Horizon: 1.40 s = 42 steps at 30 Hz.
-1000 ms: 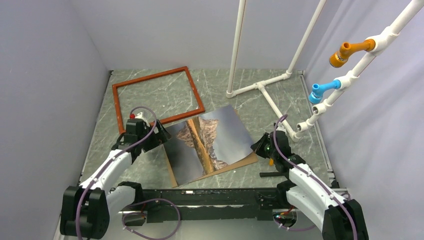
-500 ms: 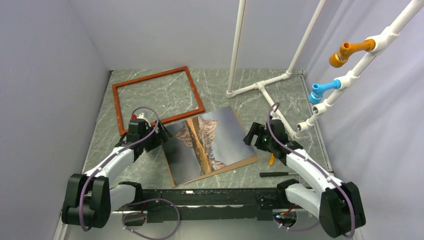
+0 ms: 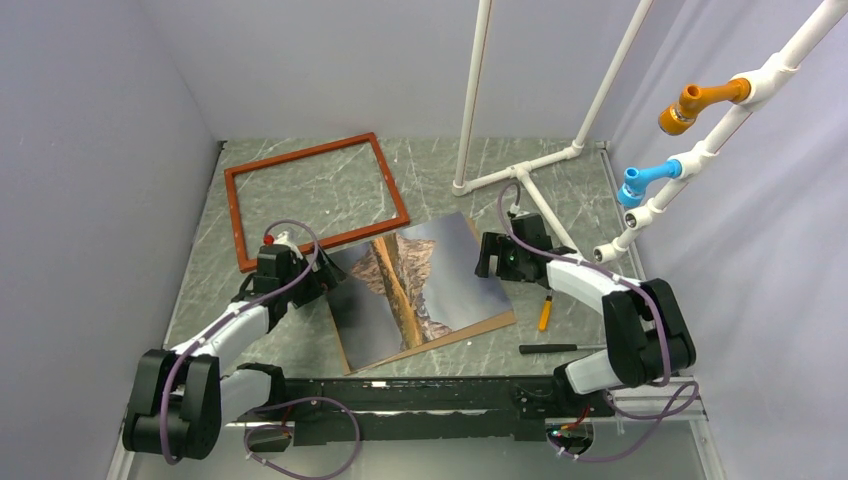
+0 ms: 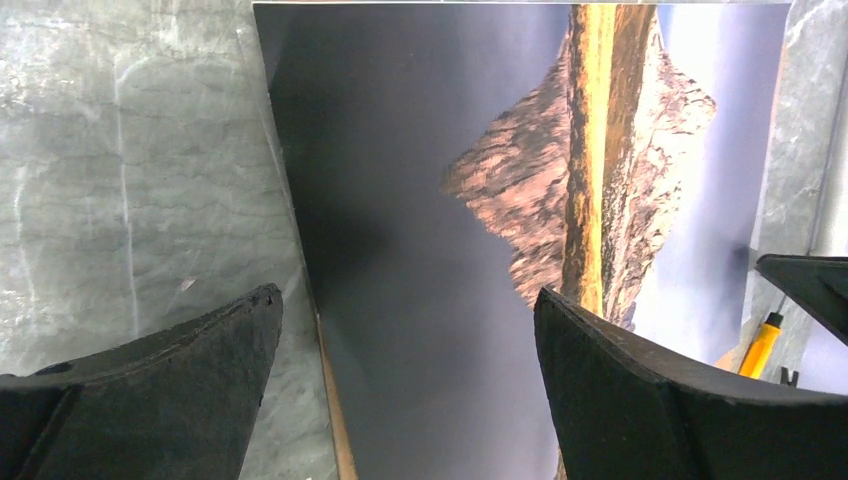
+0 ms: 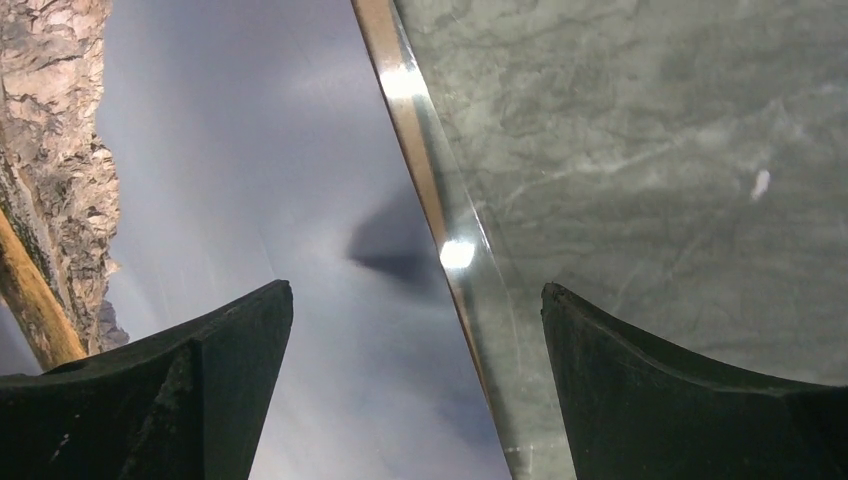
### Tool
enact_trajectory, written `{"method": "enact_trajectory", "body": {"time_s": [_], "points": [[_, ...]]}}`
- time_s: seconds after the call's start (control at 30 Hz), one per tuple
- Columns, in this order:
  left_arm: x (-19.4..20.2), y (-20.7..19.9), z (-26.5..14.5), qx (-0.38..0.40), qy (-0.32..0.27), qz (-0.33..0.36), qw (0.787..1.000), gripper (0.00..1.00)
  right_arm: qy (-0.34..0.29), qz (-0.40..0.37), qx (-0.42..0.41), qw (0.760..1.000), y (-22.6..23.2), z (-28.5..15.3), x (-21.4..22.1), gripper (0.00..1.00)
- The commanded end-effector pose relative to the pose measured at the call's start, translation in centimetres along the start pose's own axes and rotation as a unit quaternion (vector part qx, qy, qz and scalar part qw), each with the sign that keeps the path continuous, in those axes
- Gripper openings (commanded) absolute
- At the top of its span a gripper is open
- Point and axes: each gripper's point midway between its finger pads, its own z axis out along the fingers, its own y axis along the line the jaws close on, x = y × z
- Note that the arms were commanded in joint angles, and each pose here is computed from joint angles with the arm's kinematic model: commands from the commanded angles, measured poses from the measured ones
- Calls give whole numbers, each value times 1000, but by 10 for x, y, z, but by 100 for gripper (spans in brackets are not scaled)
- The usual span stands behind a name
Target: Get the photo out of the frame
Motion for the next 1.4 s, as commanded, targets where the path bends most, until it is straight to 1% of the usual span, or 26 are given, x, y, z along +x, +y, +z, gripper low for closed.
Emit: {"method": "enact_trajectory", "body": {"time_s": [0.0, 0.2, 0.37, 0.5, 0.83, 1.2, 1.37], "points": [[19, 6, 4, -1, 31, -16, 999, 99, -16, -36, -29, 999, 11, 8, -19, 95], [18, 3, 5, 5, 33, -18, 999, 99, -1, -16, -54, 998, 17, 1, -3, 94], [21, 4, 8, 5, 38, -20, 999, 99, -1, 5, -57, 998, 18, -11, 5, 93], [25, 4, 10, 6, 43, -22, 999, 99, 1, 10, -44, 999, 12, -17, 10, 93], [25, 2, 10, 6, 42, -20, 999, 99, 16, 32, -62, 997, 15, -25, 30, 92], [22, 3, 8, 1, 35, -20, 999, 99, 26, 59, -48, 997, 10, -41, 43, 93], [19, 3, 7, -4, 32, -16, 999, 99, 25, 65, -19, 997, 1, -40, 41, 93]]}}
